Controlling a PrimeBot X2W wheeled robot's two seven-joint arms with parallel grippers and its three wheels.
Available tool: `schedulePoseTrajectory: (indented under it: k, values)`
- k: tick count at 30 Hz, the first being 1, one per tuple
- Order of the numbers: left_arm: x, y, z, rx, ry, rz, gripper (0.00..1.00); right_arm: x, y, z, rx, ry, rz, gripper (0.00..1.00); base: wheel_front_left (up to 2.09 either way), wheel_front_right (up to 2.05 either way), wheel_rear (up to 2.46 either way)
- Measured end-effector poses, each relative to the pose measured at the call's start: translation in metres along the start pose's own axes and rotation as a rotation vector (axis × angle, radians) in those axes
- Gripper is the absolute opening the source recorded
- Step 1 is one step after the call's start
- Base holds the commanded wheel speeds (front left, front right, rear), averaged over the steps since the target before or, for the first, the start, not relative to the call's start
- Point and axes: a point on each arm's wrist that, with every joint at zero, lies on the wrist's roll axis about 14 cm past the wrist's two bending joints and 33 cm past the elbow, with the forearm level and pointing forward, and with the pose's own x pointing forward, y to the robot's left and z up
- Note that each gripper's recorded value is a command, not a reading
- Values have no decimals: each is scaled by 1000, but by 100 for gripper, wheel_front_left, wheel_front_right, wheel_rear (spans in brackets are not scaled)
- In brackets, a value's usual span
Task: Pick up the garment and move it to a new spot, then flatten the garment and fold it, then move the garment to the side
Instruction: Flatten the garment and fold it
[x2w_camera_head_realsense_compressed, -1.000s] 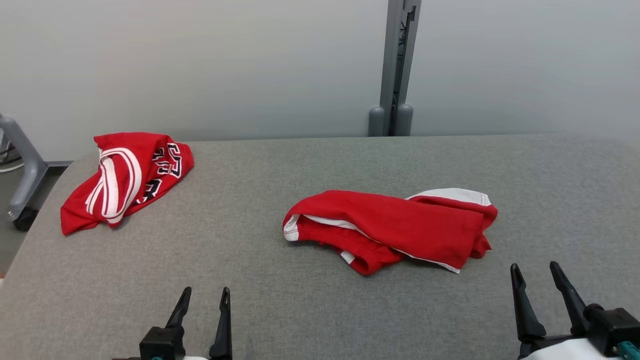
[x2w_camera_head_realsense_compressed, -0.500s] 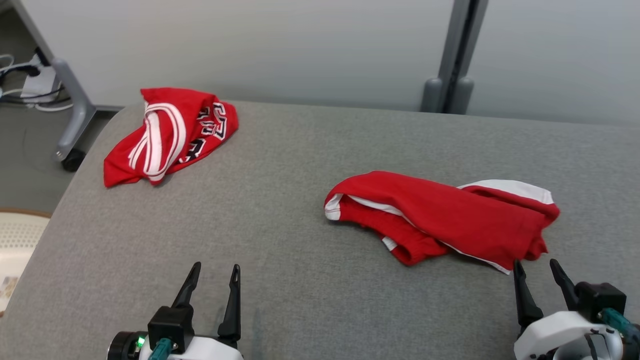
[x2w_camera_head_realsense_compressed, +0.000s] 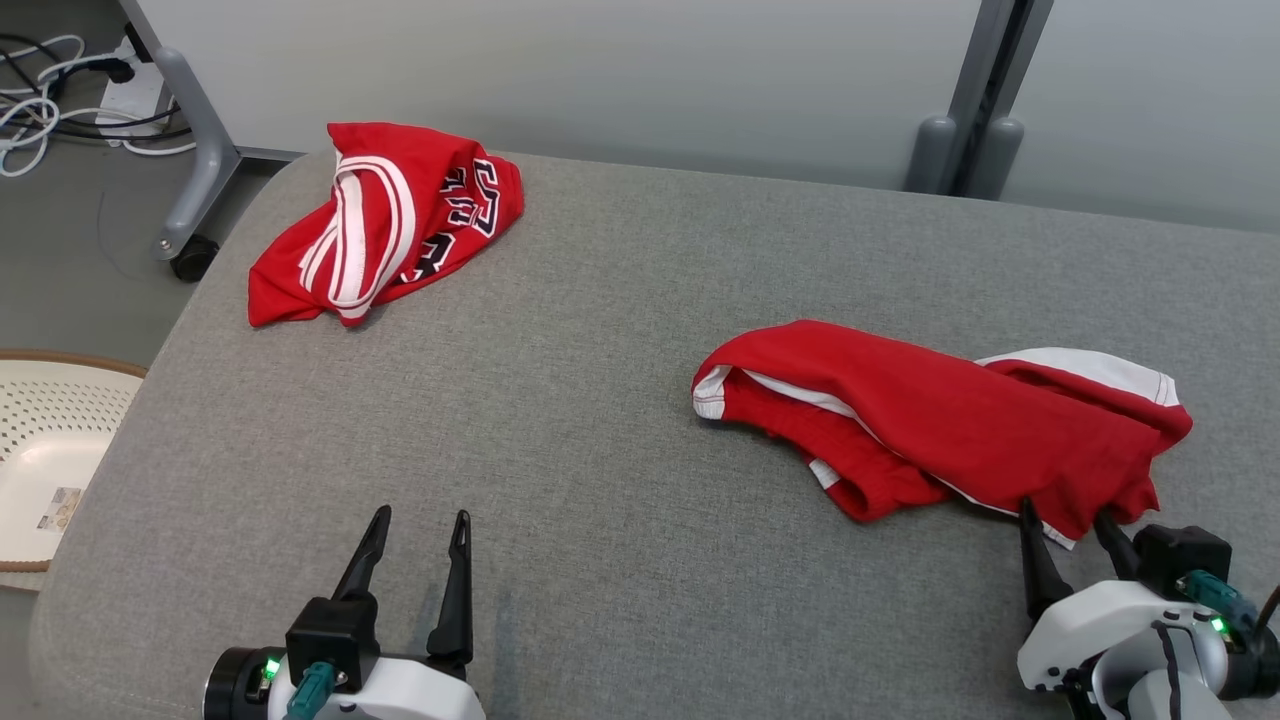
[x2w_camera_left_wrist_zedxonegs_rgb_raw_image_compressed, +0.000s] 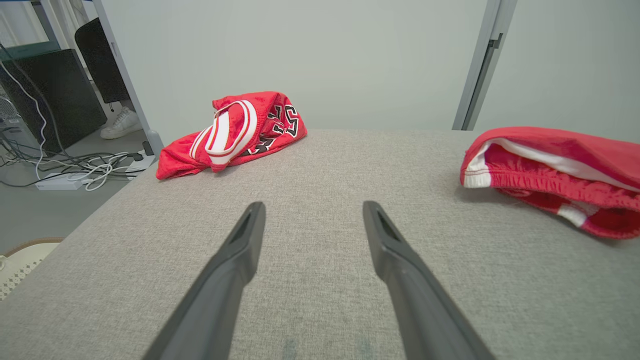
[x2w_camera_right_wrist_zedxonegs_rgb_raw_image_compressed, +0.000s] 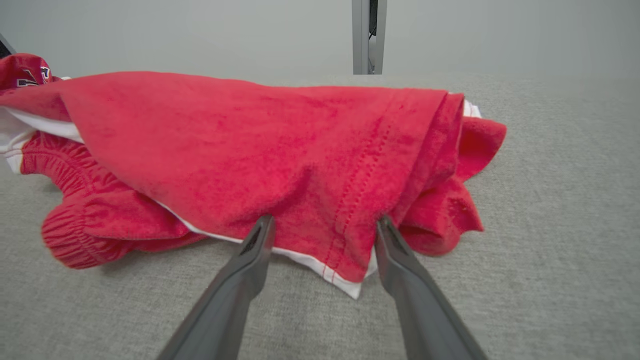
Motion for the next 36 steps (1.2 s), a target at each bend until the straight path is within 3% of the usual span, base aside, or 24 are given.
schedulePoseTrajectory:
  k: [1,3,4,5,6,7,12,19,23,29,36]
  values:
    - [0,0,0,1,0,1,100,1,1,1,0,-2,3,55,0,0,0]
    - [1,0,0,2,0,1,100,2,3,2,2,-5,9,40,0,0,0]
    - [1,0,0,2,0,0,100,2,4,3,3,-6,11,40,0,0,0]
    - [1,0,0,2,1,-2,100,2,4,3,11,-6,11,22,0,0,0]
    - [1,-1,0,2,1,-4,100,1,4,2,15,-5,12,16,0,0,0]
    - [2,-2,-1,2,2,-5,100,1,5,2,16,-3,15,0,0,0,0]
    - [4,-4,-1,3,4,-13,100,1,8,6,11,-18,26,0,0,0,0]
    - [6,-9,-2,7,7,-28,100,10,10,53,40,-156,32,0,0,0,0]
    - [7,-12,-4,5,12,-36,100,22,2,76,1,-199,30,0,0,0,0]
    - [12,-16,-1,6,7,-52,100,50,-25,91,-106,-152,-1,0,0,0,0]
    - [10,-10,-2,11,12,-33,100,71,-59,88,-151,-54,-66,0,0,0,0]
